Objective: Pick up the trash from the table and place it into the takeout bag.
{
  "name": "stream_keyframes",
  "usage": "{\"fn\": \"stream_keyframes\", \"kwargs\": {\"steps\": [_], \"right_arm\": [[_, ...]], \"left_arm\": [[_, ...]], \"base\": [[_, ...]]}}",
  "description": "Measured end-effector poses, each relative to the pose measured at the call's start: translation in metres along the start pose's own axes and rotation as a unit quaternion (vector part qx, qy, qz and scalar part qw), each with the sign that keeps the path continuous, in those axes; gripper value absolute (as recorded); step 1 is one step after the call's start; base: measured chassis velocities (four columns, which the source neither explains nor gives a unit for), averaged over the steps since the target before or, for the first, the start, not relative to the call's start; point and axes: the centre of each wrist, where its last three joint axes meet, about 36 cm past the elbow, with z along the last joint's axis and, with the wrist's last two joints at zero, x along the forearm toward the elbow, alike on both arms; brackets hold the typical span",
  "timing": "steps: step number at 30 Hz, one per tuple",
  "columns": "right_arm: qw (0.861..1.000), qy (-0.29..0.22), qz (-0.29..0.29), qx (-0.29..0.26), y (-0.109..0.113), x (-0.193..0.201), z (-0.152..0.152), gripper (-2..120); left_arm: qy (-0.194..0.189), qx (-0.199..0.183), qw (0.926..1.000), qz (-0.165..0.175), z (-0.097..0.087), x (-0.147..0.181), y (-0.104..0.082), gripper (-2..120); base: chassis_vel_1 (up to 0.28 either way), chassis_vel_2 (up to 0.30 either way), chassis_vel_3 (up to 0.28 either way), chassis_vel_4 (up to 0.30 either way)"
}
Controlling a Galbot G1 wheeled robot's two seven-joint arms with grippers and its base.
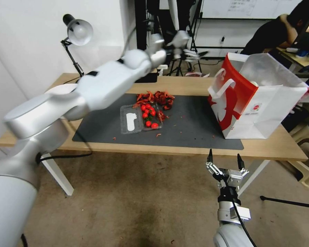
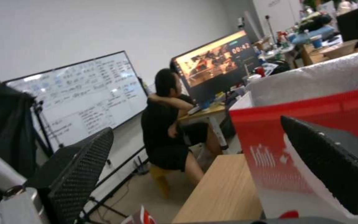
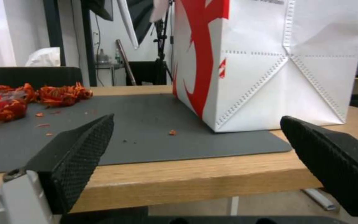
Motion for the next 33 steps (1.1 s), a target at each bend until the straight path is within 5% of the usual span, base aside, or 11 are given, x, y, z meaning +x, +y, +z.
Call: {"fn": "stream_keyframes", "kwargs": {"steps": [13,23,33], "right_arm": [[1.0,0.003,-0.003,0.003,0.0,0.003,-0.003,100],[1.0,0.005,-0.007,0.004,0.004,0.005,-0.003,100],[1.0,0.007,-0.018,0.009,0.005,0.007,-0.002,100]], "left_arm": [[0.028,0.063,0.9924,-0.102,0.048,0.129,-0.01,100],[0.033,0.081,0.9823,-0.165,0.058,0.203,-0.026,100],[0.056,0.103,0.9618,-0.247,0.067,0.287,-0.087,100]], "base": [[0.0,0.0,0.0,0.0],[0.0,0.0,0.0,0.0],[0.0,0.0,0.0,0.0]]}}
